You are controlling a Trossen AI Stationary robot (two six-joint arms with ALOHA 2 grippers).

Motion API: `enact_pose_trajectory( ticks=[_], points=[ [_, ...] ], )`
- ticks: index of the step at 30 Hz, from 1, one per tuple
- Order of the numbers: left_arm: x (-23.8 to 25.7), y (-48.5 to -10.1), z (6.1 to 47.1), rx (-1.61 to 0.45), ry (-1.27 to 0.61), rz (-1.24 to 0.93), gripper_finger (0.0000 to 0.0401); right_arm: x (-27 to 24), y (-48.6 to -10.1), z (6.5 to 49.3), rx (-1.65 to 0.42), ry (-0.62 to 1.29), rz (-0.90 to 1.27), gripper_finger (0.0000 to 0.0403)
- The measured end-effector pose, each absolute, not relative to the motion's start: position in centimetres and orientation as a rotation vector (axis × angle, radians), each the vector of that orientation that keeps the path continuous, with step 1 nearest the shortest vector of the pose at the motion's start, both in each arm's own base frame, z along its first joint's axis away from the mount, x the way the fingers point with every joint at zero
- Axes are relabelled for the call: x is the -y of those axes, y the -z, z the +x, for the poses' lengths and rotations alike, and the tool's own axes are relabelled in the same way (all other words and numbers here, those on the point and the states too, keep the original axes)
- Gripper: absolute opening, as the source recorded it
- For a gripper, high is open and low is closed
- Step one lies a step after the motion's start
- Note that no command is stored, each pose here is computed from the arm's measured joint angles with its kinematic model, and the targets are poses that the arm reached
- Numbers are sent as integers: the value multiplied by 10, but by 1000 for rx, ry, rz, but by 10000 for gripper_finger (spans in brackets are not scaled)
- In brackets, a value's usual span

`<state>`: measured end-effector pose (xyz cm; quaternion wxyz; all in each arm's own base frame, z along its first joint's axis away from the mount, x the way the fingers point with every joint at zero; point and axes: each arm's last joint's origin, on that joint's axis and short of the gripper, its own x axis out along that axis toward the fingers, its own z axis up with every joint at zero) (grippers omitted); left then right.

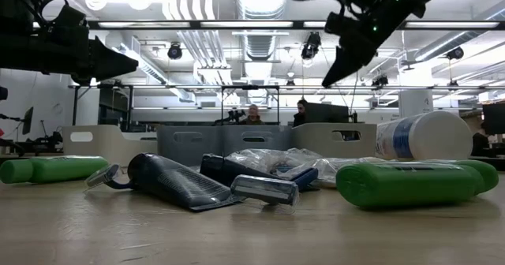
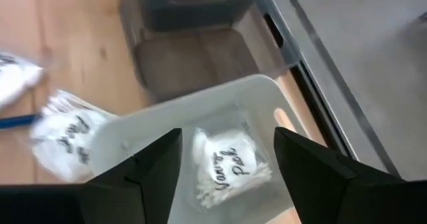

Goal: Pick & Place Travel size toiletries
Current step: Put the top cotton pack into the grey bin

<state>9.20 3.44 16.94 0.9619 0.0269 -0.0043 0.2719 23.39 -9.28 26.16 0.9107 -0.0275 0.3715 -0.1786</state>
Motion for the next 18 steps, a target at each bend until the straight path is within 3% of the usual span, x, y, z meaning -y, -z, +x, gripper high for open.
enact_pose_trajectory(
  ticks=[8,18],
  points=[
    [-34,-169,92,9,-551,54,207,69,-263,241,-750,242,-85,233],
    [-34,-169,92,9,-550,54,207,37,-268,250,-587,-319,9,203]
  ],
)
